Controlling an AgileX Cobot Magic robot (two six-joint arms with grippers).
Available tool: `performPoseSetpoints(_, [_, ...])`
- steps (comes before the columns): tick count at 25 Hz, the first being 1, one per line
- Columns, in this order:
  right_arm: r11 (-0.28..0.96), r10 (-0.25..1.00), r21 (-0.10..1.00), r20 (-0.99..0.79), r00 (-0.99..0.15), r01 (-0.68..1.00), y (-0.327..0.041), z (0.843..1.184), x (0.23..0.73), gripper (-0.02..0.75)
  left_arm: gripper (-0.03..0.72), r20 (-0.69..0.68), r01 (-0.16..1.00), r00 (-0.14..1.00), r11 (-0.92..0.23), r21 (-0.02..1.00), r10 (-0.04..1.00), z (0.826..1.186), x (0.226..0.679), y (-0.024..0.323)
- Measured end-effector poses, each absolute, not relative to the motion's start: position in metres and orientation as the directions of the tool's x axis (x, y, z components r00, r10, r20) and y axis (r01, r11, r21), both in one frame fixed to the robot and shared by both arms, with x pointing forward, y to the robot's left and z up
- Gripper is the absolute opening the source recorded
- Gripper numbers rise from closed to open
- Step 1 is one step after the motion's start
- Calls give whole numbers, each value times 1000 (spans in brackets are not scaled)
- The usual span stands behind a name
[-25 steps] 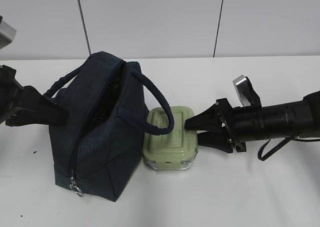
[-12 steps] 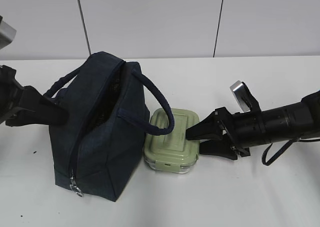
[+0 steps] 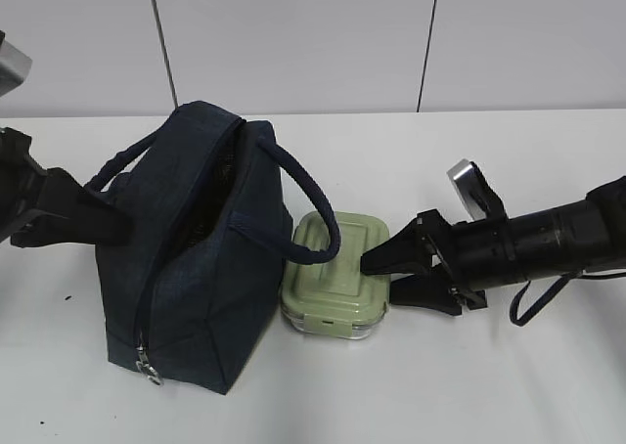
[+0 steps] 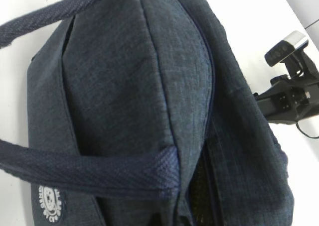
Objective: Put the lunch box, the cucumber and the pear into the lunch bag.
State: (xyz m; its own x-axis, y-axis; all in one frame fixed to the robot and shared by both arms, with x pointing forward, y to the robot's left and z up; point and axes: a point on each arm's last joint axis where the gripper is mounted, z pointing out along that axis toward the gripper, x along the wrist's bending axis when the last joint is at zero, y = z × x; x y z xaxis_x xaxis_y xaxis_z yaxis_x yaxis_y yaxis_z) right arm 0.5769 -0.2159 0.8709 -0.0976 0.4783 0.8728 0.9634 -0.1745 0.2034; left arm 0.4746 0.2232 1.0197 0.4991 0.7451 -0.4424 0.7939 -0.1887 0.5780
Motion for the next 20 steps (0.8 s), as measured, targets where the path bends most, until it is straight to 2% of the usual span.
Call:
performPoseSetpoints(9, [-146,510,207,853,-106,967,-194,868,575,543,-16,-439,793,500,-191,578,747,1020,475,223])
performPoseSetpoints(14, [-171,497,210,862,-100,963,-194,870,577,356,-16,-437,792,502,-195,578,746,1019,475,223])
performPoseSetpoints(20, [-176,500,228,859,-113,958,-194,871,578,334,-16,-431,787,515,-211,579,741,1019,474,220])
